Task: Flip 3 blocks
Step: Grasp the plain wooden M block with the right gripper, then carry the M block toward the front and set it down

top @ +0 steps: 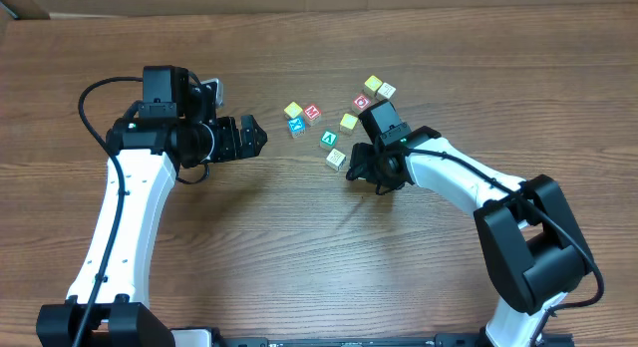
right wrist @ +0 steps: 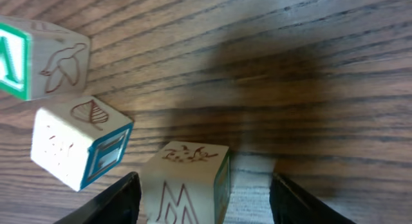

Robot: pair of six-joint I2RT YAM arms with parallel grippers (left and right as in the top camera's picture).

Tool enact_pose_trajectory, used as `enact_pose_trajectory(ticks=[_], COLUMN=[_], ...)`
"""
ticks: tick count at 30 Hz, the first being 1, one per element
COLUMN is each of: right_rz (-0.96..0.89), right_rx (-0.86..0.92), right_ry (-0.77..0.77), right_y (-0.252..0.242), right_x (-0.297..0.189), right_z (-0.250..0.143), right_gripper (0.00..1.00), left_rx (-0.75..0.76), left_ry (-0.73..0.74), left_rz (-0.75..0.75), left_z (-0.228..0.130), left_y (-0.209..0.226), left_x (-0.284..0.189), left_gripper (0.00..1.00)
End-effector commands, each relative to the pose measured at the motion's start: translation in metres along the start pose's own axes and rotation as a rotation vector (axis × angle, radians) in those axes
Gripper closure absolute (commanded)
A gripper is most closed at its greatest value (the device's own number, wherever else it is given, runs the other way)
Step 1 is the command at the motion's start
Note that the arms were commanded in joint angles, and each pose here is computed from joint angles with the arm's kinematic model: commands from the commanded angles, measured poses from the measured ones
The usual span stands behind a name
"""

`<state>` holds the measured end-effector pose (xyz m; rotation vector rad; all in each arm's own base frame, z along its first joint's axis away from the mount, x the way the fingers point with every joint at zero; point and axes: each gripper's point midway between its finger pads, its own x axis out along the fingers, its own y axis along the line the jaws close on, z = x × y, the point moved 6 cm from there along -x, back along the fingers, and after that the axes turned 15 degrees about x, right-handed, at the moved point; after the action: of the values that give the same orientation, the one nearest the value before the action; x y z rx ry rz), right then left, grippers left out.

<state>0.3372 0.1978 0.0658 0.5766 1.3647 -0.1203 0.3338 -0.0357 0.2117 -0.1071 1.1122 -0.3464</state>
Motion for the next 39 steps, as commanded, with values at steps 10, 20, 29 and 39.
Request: enact_pose_trajectory(ticks=[10,20,29,39], right_rz=[0.001,-0.002,0.022,-0.001], right_rx=[0.008,-0.025,-0.109,-0.196], right_ry=[-0.005,-0.003,-0.077,-0.049], right_y=[0.004,0.006,0.011,-0.005], right_x=[0.004,-0.006,-0.073,-0.139], right_z=[0.0,-0.001,0.0,-0.056], right_gripper=[0.57,0.66,0.68,0.72], left_rx=[-0.015,-0.016,-0.016,-0.018], left_ry=[-0.015,-0.011,-0.011,-0.006], left_rz=[0.002,0.002,0.002,0.001], left_z=[0.005,0.004,0.004,0.004], left_y=[0.0,0.001,0.001,0.001], left_x=[-0.003,-0.002,-0.002,-0.002], left_gripper=[0.0,0.0,0.0,0.0])
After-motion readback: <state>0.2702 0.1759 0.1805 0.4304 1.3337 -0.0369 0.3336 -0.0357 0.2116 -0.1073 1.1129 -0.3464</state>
